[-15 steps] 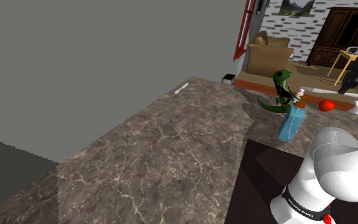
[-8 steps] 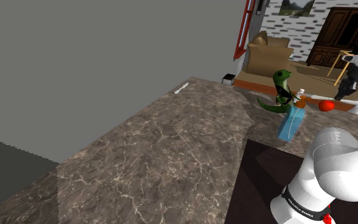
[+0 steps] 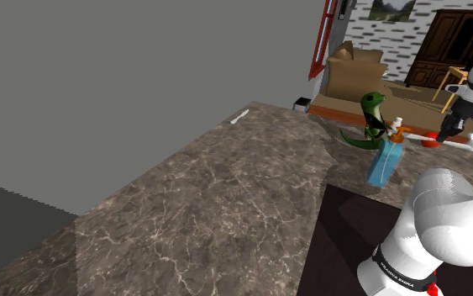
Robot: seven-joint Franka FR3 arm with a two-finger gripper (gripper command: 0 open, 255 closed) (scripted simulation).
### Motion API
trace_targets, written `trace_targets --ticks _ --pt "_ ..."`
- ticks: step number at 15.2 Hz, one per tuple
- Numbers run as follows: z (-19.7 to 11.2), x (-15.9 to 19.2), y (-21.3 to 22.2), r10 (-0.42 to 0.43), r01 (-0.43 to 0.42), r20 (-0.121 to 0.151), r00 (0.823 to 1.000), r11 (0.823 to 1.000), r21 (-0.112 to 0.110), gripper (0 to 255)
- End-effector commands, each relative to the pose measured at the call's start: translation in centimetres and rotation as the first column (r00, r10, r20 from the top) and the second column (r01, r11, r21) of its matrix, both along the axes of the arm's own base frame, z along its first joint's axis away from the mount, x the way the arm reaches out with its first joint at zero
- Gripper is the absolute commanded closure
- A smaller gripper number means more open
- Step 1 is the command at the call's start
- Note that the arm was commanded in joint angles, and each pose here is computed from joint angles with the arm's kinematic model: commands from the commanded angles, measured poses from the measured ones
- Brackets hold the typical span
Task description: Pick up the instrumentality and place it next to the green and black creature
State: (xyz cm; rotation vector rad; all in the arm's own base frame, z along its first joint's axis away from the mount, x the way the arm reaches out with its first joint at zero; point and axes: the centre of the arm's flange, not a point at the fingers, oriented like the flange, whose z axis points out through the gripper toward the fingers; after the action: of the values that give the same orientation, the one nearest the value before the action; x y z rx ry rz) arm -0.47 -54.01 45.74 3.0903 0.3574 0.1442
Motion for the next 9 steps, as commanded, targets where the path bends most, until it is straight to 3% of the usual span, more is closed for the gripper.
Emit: trace_targets --ticks 1,9 --pt "-1.1 0.1 0.0 0.001 -0.001 0.000 1.000 1.000 0.000 255" --pt "-5.3 0.1 0.0 0.001 -0.001 0.000 1.000 1.000 0.000 255"
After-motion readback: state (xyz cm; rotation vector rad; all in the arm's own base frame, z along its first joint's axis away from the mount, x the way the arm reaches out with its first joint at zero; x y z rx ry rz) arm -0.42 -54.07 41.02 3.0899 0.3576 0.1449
